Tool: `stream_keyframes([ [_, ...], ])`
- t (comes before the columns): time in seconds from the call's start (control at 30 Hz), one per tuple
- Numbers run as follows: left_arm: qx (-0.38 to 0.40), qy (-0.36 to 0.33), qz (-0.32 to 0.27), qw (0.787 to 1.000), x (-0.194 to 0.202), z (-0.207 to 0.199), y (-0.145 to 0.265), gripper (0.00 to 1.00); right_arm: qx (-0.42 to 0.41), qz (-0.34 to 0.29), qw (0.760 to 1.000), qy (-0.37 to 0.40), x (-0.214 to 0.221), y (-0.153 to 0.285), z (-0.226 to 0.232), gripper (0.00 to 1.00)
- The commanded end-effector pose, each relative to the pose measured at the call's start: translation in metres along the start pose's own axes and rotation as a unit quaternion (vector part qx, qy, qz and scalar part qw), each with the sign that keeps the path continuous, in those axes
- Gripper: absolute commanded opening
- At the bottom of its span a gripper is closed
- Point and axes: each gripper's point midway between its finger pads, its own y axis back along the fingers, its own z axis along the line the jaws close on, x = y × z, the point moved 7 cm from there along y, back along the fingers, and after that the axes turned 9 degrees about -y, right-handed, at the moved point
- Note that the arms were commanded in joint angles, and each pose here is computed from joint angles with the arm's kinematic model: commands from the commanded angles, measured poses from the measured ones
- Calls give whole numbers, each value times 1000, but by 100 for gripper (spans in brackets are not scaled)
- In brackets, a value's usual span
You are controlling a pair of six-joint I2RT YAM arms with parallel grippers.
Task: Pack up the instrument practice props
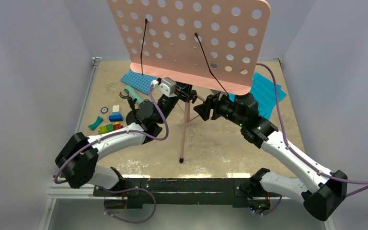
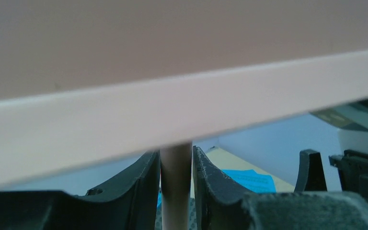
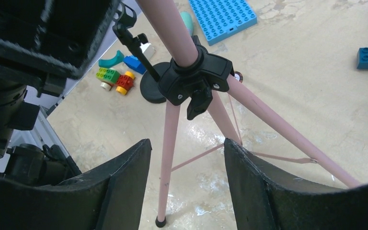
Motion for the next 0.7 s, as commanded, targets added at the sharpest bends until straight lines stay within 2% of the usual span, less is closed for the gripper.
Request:
stream_keyframes([
  [0.0, 8, -7, 57, 998, 22, -3, 13, 37, 17, -6, 1000, -6, 2, 6, -3, 62],
  [0.17, 15, -3, 28, 999, 11, -5, 11, 47, 27, -13, 1000, -7, 1, 8, -5, 63],
  [0.43, 20, -57, -36, 998, -6, -6, 12, 53, 27, -19, 999, -5, 0, 12, -4, 64],
  [0.67, 23, -81, -68, 994, -24, -4, 3, 55, 28, -26, 999, -4, 0, 21, -4, 64],
])
